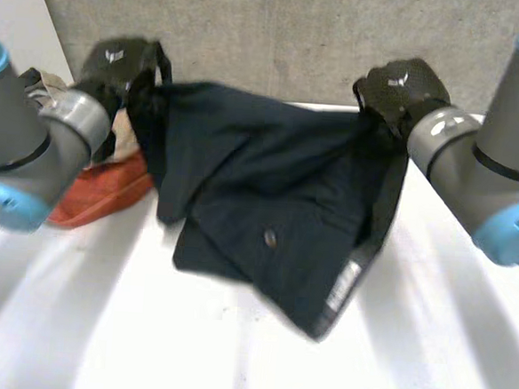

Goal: Fold the laundry.

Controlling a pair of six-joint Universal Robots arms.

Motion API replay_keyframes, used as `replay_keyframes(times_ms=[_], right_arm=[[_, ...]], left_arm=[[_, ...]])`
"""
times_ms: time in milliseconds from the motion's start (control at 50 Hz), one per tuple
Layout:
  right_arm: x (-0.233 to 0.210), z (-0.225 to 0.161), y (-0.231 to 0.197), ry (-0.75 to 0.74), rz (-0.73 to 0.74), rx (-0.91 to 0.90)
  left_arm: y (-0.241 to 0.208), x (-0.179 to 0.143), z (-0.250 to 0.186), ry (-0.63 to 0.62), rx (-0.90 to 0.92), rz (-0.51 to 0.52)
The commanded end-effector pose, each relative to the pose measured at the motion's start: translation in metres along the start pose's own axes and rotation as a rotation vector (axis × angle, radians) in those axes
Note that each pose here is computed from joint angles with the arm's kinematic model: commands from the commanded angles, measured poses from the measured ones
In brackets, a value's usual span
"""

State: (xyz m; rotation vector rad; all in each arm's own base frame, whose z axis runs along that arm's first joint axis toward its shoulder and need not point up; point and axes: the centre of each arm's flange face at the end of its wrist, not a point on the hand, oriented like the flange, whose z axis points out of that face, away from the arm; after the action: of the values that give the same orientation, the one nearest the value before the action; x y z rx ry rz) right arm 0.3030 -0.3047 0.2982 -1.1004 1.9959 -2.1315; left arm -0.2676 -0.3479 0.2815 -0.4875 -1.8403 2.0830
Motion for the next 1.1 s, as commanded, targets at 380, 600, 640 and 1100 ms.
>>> replay_keyframes(times_ms=[380, 600, 640, 1100], right_arm=[[0.036, -0.023, -0.060, 0.119, 0.093, 0.125], [0.009, -0.008, -0.009, 0.013, 0.048, -0.084], [-0.003, 0.005, 0.015, -0.015, 0.044, -0.141], [0.006, 0.020, 0.022, 0.167, 0.056, -0.031]], left_arm=[[-0.094, 0.020, -0.040, -0.066, 0.327, 0.000], [0.024, 0.024, -0.044, -0.057, -0.032, -0.003], [0.048, 0.025, -0.040, -0.053, -0.098, 0.012], [0.039, 0.021, -0.046, -0.085, -0.178, 0.232]])
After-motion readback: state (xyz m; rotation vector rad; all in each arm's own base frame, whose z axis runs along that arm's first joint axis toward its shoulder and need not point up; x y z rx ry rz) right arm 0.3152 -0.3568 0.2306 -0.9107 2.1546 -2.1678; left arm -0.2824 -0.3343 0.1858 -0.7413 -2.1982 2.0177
